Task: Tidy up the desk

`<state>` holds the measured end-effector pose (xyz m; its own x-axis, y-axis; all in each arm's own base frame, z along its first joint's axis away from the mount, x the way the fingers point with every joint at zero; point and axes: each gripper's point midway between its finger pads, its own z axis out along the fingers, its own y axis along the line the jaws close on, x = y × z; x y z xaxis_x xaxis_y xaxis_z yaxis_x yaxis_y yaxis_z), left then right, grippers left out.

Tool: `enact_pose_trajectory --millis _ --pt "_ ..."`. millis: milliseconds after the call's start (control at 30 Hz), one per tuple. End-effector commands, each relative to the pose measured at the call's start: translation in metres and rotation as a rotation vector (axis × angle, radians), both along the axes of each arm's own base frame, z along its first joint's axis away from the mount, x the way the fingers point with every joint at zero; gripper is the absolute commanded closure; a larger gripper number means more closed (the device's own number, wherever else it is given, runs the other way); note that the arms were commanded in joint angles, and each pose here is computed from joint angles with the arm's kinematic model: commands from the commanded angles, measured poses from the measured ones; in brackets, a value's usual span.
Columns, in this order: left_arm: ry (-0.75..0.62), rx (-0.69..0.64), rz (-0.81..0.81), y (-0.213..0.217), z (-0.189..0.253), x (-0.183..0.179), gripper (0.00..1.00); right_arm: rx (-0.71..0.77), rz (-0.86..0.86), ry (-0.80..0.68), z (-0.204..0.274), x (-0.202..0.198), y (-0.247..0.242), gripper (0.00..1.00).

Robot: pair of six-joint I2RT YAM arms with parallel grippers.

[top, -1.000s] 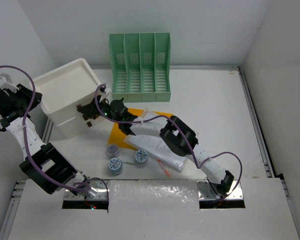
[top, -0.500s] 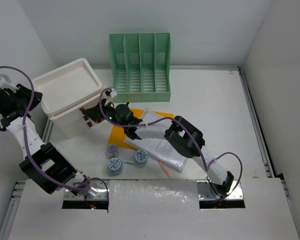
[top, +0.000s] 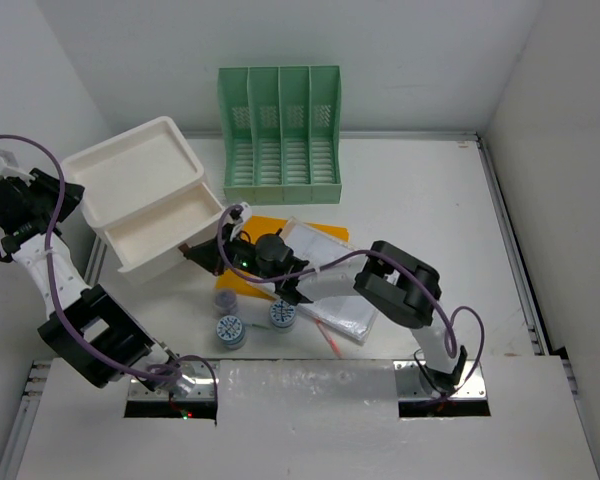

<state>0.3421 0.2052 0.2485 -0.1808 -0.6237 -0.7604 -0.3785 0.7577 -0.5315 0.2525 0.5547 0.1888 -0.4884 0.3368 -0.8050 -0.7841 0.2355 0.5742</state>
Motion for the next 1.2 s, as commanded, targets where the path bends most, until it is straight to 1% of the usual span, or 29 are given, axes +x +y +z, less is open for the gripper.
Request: enact_pose_trajectory --millis 0,33,133,167,200,233,267,300,333,400,433,467,500,533,567,600,633,667,700,733,800,867,900,1033,1100,1133,1167 --pt "0.079 -0.112 0.024 -0.002 -0.034 0.001 1.00 0.043 0.040 -0.078 0.030 -0.029 -0.012 1.00" --pt "0.080 -0.111 0.021 -0.002 -0.035 0.002 1.00 0.045 0.041 -0.094 0.037 -0.032 -0.016 1.00" --pt "0.085 -0.114 0.017 -0.002 -0.038 0.002 1.00 -0.028 0.057 -0.098 0.027 -0.037 -0.018 1.00" --pt "0.086 -0.116 0.006 -0.004 -0.040 0.002 1.00 -0.046 0.063 -0.105 0.027 -0.037 -0.017 0.98" --pt "0.086 -0.109 -0.002 -0.004 -0.040 0.002 1.00 -0.102 0.070 -0.126 0.018 -0.037 -0.018 0.87" --pt "0.085 -0.109 -0.010 -0.005 -0.040 0.003 1.00 -0.117 0.085 -0.147 0.022 -0.041 -0.019 0.66" --pt "0.085 -0.111 -0.023 -0.007 -0.040 0.003 0.92 -0.139 0.088 -0.160 0.022 -0.041 -0.022 0.57" --pt "0.084 -0.100 -0.037 -0.008 -0.039 0.003 0.87 -0.200 0.088 -0.176 0.012 -0.042 -0.026 0.50" --pt "0.078 -0.103 -0.056 -0.011 -0.037 0.004 0.77 -0.219 0.072 -0.190 0.018 -0.042 -0.034 0.42" --pt "0.068 -0.092 -0.087 -0.014 -0.032 0.005 0.66 -0.329 0.052 -0.208 0.001 -0.040 -0.049 0.35" --pt "0.064 -0.096 -0.106 -0.017 -0.031 0.006 0.55 -0.387 0.034 -0.230 0.002 -0.039 -0.061 0.24" --pt "0.062 -0.088 -0.125 -0.019 -0.028 0.006 0.52 -0.428 0.030 -0.233 -0.005 -0.040 -0.069 0.17" --pt "0.061 -0.082 -0.132 -0.019 -0.027 0.006 0.46 -0.455 0.023 -0.239 -0.005 -0.040 -0.076 0.12" --pt "0.063 -0.077 -0.140 -0.019 -0.026 0.006 0.40 -0.500 0.013 -0.236 -0.005 -0.042 -0.089 0.03" --pt "0.059 -0.061 -0.153 -0.019 -0.023 0.007 0.38 -0.540 0.002 -0.260 -0.007 -0.041 -0.097 0.01" --pt "0.058 -0.064 -0.172 -0.022 -0.022 0.007 0.33 -0.581 0.005 -0.256 -0.015 -0.044 -0.107 0.01" --pt "0.058 -0.061 -0.180 -0.023 -0.021 0.007 0.30 -0.648 -0.036 -0.253 -0.020 -0.041 -0.124 0.01" --pt "0.056 -0.049 -0.193 -0.023 -0.018 0.006 0.29 -0.732 -0.041 -0.228 -0.041 -0.043 -0.141 0.01" --pt "0.057 -0.046 -0.200 -0.025 -0.017 0.006 0.28 -0.740 -0.068 -0.230 -0.040 -0.041 -0.147 0.01" --pt "0.053 -0.034 -0.203 -0.024 -0.013 0.007 0.28 -0.792 -0.094 -0.217 -0.048 -0.041 -0.162 0.01" --pt "0.057 -0.023 -0.215 -0.025 -0.011 0.006 0.27 -0.851 -0.074 -0.204 -0.068 -0.051 -0.177 0.01" --pt "0.056 0.001 -0.223 -0.024 -0.005 0.005 0.27 -0.900 -0.013 -0.209 -0.081 -0.065 -0.181 0.01" --pt "0.058 0.006 -0.224 -0.024 -0.003 0.005 0.27 -0.937 0.038 -0.218 -0.088 -0.080 -0.181 0.01" --pt "0.051 0.053 -0.229 -0.023 0.013 0.004 0.26 -1.055 0.156 -0.289 -0.108 -0.110 -0.176 0.01" --pt "0.058 0.064 -0.218 -0.021 0.018 0.001 0.26 -1.113 0.173 -0.297 -0.117 -0.117 -0.176 0.01" --pt "0.051 0.082 -0.217 -0.021 0.025 0.001 0.26 -1.130 0.158 -0.300 -0.116 -0.116 -0.175 0.01" --pt "0.052 0.088 -0.214 -0.022 0.028 -0.001 0.26 -1.179 0.121 -0.308 -0.121 -0.112 -0.179 0.01"
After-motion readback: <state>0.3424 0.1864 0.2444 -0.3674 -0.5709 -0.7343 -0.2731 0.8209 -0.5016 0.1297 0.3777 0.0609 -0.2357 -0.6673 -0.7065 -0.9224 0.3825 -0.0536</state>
